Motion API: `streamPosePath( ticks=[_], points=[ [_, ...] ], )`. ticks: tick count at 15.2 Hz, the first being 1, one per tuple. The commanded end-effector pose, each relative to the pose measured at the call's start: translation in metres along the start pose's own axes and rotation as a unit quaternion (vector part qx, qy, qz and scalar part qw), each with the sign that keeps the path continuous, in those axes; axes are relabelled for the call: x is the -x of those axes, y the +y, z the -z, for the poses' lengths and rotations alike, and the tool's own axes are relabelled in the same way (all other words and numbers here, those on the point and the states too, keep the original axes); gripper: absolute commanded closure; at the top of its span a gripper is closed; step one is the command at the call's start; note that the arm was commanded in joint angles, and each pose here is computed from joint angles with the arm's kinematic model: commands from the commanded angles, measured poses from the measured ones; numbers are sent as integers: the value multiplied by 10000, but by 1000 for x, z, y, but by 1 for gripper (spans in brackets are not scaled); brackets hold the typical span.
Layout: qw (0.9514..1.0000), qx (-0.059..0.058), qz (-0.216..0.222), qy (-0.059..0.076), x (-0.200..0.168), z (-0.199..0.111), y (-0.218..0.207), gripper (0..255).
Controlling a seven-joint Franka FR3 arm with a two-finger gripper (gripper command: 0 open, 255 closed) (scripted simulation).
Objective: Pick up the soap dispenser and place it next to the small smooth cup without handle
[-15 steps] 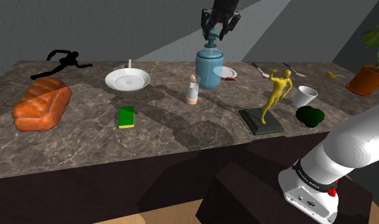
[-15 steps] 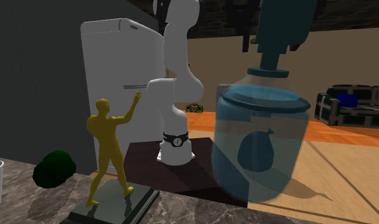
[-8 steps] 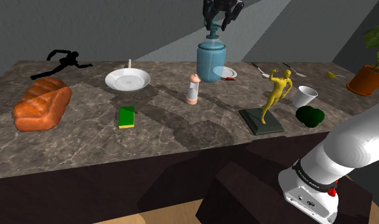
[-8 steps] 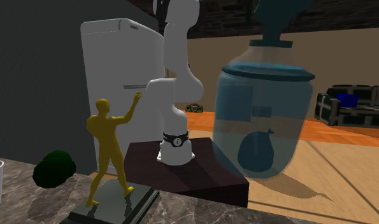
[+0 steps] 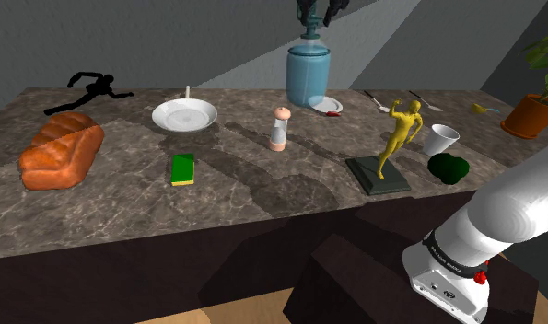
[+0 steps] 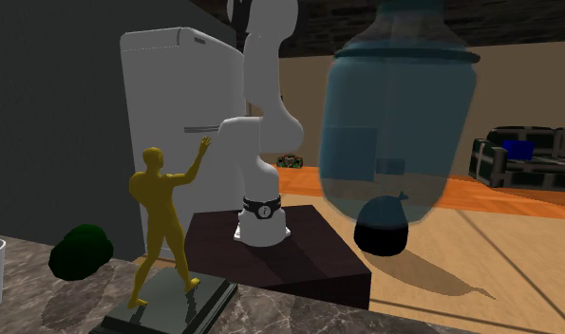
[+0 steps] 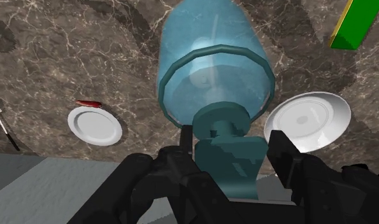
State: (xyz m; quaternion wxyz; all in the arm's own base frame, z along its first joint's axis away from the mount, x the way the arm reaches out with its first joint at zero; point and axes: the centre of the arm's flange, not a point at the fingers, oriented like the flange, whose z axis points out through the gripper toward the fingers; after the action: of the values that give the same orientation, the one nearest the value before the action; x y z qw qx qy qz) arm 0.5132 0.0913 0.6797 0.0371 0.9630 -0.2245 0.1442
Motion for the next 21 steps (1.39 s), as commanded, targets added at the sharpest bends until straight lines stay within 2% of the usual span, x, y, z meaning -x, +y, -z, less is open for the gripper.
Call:
streamPosePath(
  ticks=[1,16,17,21],
  points=[
    [10000,-2,-1,4,-3,11,1,255],
    [10000,-2,-1,4,-26,87,2,255],
    [10000,-2,-1,4,-27,89,2,255],
    [10000,-2,-1,4,-33,70,51,255]
  ],
)
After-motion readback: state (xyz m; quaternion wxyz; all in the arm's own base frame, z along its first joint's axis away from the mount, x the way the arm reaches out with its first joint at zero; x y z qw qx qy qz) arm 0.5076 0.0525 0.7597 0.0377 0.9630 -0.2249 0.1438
